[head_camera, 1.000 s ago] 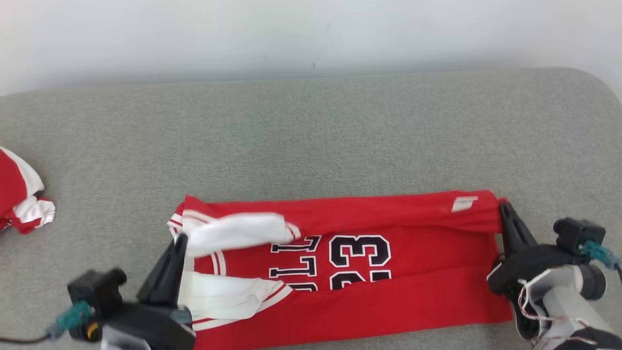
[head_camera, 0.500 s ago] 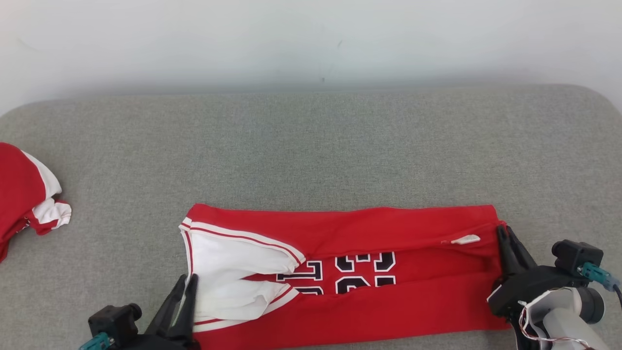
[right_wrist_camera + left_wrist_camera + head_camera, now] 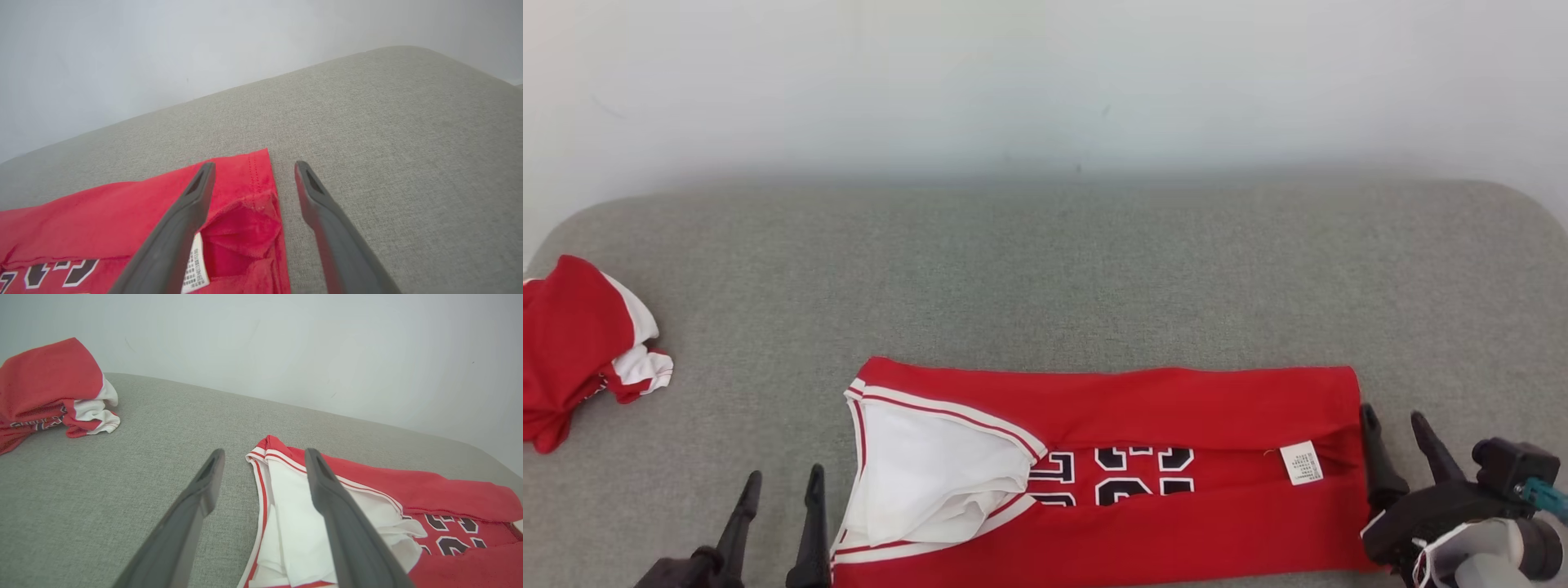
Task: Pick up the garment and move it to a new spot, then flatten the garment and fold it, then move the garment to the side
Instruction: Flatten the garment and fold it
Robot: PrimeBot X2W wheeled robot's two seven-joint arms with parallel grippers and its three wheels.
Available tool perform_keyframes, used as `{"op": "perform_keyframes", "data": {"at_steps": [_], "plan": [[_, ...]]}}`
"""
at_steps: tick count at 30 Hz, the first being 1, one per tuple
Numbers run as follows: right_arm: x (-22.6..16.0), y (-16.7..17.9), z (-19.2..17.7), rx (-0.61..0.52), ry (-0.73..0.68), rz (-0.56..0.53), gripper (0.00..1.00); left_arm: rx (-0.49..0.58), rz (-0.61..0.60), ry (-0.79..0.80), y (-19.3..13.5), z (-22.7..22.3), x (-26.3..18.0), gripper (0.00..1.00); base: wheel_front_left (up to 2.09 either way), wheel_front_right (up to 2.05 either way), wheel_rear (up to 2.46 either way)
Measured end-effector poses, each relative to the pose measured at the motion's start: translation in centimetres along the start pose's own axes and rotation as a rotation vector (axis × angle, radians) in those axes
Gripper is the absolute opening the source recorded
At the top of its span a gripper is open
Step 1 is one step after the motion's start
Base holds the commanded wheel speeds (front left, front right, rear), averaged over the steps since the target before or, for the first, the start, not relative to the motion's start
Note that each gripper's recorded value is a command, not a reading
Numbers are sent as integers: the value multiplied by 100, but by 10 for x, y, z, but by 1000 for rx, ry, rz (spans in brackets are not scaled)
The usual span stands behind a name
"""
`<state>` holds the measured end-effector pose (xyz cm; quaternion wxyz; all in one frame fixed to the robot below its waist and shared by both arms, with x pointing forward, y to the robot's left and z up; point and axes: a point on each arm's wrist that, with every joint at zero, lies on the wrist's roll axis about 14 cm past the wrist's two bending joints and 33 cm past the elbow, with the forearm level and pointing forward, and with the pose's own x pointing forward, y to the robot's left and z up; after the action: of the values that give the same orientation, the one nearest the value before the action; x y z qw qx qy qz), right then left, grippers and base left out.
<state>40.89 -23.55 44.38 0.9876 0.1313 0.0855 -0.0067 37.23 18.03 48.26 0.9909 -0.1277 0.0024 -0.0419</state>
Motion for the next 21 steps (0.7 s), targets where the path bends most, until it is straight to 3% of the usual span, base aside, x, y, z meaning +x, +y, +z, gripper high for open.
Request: {"op": "perform_keyframes", "data": {"at_steps": [12, 21], "plan": [[-3, -5, -30, -49, 116, -49, 100, 13, 152, -64, 32, 12, -38, 100, 0, 0, 0], [-5, 0, -56, -46, 224, -67, 100, 9, 179, -54, 38, 8, -47, 100, 0, 0, 0]]}}
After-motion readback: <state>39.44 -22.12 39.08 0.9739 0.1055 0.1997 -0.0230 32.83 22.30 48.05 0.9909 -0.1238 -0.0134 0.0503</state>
